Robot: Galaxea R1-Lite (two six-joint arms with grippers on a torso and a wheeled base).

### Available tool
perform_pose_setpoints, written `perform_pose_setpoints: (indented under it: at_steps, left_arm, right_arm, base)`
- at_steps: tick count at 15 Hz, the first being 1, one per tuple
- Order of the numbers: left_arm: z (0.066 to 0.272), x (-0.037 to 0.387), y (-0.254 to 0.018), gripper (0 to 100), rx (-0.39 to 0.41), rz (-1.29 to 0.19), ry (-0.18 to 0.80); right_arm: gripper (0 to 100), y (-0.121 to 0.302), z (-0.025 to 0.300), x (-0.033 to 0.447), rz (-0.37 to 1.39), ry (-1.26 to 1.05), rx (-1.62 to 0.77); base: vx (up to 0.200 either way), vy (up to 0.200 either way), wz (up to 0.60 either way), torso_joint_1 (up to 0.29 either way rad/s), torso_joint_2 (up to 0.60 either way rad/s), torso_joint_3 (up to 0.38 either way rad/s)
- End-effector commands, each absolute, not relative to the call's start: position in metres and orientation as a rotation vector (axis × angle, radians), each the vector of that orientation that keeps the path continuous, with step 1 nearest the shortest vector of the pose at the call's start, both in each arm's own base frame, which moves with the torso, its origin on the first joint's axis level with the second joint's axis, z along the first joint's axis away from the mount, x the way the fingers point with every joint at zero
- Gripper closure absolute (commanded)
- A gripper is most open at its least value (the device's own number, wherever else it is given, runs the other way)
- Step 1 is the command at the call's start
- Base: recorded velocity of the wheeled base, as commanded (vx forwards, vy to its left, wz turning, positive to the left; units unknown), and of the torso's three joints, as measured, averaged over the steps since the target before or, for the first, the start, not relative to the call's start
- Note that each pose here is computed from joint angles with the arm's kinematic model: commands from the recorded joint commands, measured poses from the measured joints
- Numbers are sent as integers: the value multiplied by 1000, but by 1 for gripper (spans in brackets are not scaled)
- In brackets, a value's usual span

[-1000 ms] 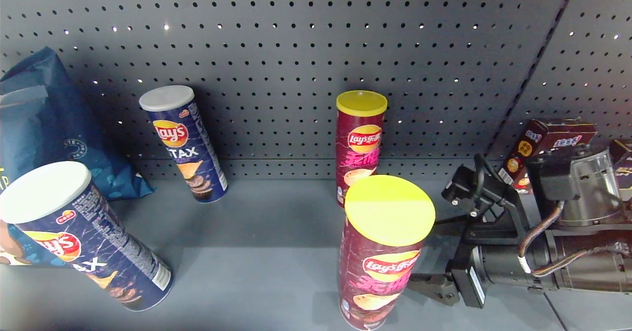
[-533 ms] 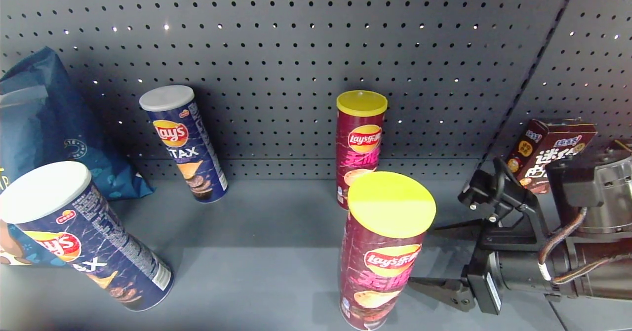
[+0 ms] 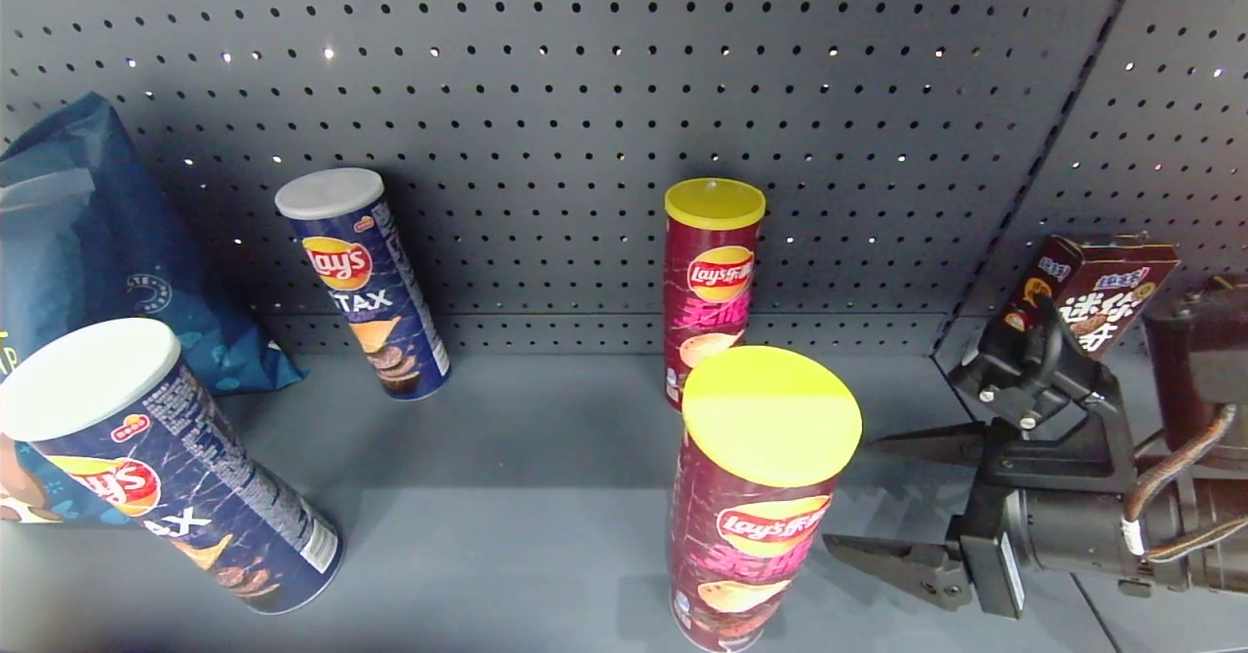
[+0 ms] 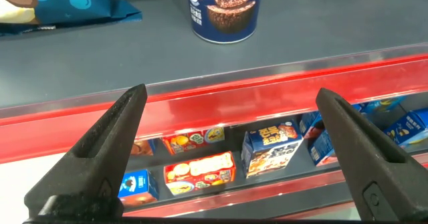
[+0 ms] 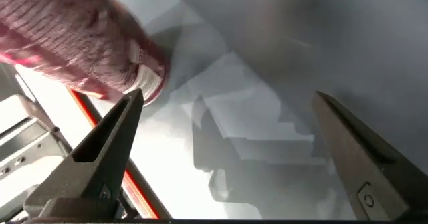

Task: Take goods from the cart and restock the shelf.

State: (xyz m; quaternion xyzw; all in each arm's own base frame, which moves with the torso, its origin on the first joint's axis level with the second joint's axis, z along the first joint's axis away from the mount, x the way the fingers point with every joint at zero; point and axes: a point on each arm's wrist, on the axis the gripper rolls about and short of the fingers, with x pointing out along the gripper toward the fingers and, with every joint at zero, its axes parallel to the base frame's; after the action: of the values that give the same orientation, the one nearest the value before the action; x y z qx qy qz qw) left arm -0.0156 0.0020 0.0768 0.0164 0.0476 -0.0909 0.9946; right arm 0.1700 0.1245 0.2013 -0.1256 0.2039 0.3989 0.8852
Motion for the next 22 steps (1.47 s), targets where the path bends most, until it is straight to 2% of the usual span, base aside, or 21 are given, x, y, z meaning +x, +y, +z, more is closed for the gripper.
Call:
perform_pose_setpoints:
  at_steps: [1, 8, 12, 17, 21, 22]
  left_arm:
    - [77, -15, 2, 0, 33, -182, 97]
    - [77, -15, 2, 0, 33, -182, 97]
    - [77, -15, 2, 0, 33, -182, 97]
    - [77, -15, 2, 0, 33, -182, 97]
    - [77, -15, 2, 0, 33, -182, 97]
    - [77, -15, 2, 0, 33, -182, 97]
  right_arm:
    - [0, 106, 221, 158, 782, 333, -226]
    - [0, 71, 255, 112, 676, 123, -165]
    - [0, 44, 247, 80, 568, 59, -140]
    - [0, 9, 214, 32, 305, -20, -117]
    - [0, 2, 165, -7, 68, -22, -119]
    - [0, 2, 139, -20, 26, -9, -119]
  base:
    - [0, 0, 0, 0, 0, 0]
    - [0, 0, 0, 0, 0, 0]
    - [0, 0, 0, 0, 0, 0]
    - [0, 0, 0, 0, 0, 0]
    - [0, 0, 0, 0, 0, 0]
    - [0, 0, 0, 0, 0, 0]
